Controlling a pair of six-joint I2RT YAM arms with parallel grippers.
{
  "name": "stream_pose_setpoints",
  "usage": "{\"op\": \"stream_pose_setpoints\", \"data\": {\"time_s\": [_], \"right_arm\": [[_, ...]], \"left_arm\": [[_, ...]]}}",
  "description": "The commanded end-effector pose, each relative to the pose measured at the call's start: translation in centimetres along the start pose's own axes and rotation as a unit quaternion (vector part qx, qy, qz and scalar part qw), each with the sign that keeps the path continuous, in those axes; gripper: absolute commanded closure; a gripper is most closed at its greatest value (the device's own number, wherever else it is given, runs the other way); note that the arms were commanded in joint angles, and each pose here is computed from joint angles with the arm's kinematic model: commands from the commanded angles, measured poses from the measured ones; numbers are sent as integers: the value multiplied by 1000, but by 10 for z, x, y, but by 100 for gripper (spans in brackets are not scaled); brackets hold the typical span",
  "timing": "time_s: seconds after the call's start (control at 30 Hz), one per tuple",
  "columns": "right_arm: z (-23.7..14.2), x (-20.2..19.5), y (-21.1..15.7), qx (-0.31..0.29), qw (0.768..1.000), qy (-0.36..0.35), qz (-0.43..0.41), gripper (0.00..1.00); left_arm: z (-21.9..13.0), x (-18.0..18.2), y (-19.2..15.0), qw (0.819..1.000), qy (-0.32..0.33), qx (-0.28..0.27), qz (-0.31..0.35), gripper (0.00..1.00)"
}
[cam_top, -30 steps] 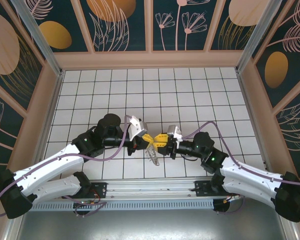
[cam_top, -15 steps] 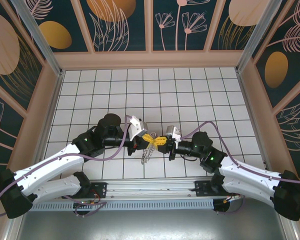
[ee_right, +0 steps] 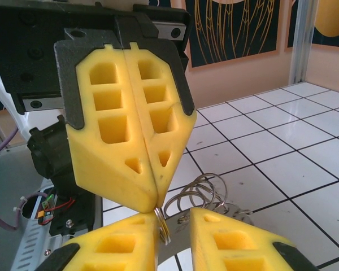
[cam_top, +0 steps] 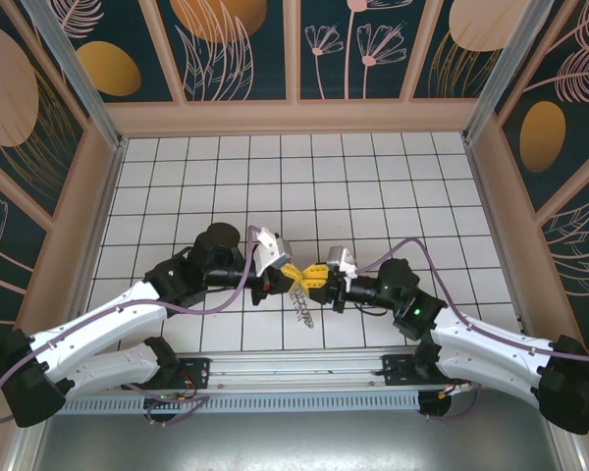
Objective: Put the keys on the keyring
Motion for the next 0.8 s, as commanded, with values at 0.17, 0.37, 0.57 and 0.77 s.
{"op": "stream_pose_setpoints", "data": {"time_s": [0.17,0.37,0.57,0.77], "right_arm": [[1,-1,20,-30,999,1,-26,81],[1,4,21,-31,999,13,-29,94],[0,5,21,-30,999,15,-36,100],[-10,5,32,-55,997,1,-49,100]], "left_arm": [[0,-9,7,1000,-22,-8,14,100],[2,-9,7,1000,-28,-7,13,100],[1,-12,11,999,-32,-13,13,100],[-7,-17,19,998,-35,-48,1,66]]}}
Point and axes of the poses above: each hand's point on the last joint's axis, 136 mm out from that joint toward the fingers, its own z axis out along the fingers, its own x axis along the line the jaws close on, y = z × x, the point moved 1 cm from there along -z, back along the fingers, and after that the axes turned 15 degrees about -z, right-handed, at the moved point
